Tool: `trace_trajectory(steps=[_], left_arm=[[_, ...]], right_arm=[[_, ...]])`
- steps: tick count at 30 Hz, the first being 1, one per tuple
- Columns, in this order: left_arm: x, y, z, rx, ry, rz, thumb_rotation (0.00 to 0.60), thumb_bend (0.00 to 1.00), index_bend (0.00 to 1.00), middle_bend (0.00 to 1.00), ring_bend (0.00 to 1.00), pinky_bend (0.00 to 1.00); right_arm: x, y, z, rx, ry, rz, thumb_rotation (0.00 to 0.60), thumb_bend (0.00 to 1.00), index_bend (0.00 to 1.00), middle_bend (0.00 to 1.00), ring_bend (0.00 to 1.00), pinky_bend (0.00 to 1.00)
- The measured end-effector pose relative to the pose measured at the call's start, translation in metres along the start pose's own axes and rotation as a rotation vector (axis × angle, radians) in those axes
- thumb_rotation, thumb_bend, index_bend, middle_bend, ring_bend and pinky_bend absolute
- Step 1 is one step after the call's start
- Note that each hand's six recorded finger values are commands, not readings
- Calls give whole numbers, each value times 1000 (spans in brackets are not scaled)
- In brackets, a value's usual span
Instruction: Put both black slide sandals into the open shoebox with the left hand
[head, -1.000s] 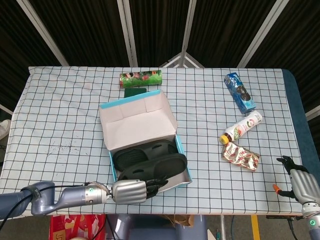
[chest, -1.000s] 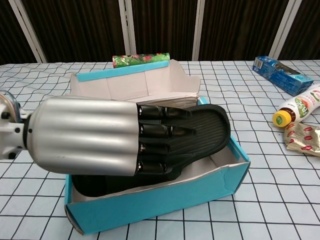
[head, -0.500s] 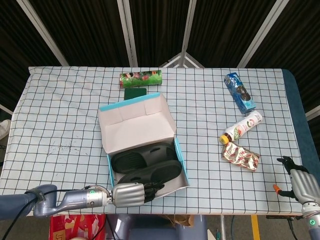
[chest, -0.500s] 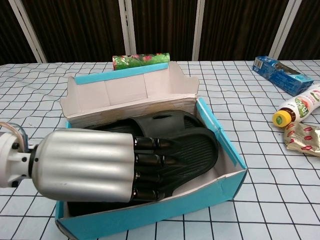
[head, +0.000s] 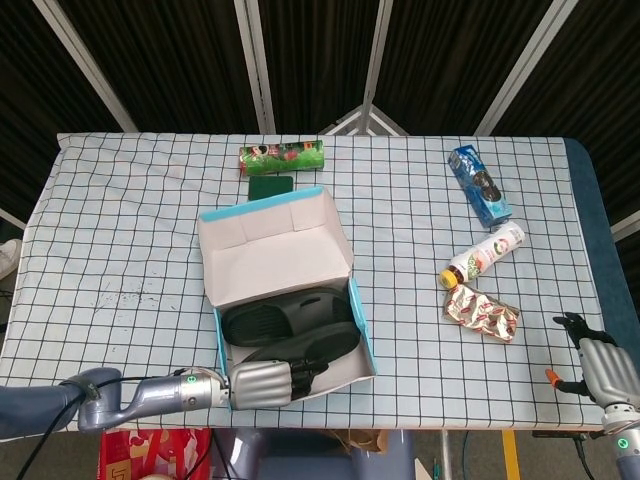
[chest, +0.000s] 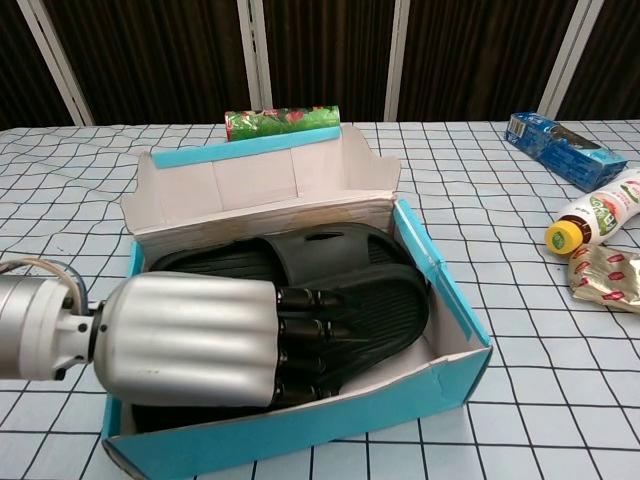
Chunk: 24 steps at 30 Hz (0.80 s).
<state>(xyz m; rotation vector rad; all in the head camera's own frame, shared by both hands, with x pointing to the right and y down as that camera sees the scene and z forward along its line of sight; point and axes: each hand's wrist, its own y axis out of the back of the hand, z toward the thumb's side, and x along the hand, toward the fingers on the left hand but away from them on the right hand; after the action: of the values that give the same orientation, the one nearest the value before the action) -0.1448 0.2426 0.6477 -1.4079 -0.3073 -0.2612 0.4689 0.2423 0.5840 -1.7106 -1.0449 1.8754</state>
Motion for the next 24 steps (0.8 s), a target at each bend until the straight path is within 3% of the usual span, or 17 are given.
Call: trace_trajectory(steps=[4,15,24], left_arm=[[0,2,-11,41,35,-2,600,250,54,8,0,0],[-9,7,-41,183,112,-75,600,171,0,0,0,0],[-23,4,-39,262,90,-183,600,172,0,0,0,0]], right_arm=[[0,0,0,0,0,0,600,290,175,107,227,163],[0,-1,1,2,-3,9,600,290,176,107,227,163],[1,-1,0,-3,-5,9,600,291,175,107,227,163]])
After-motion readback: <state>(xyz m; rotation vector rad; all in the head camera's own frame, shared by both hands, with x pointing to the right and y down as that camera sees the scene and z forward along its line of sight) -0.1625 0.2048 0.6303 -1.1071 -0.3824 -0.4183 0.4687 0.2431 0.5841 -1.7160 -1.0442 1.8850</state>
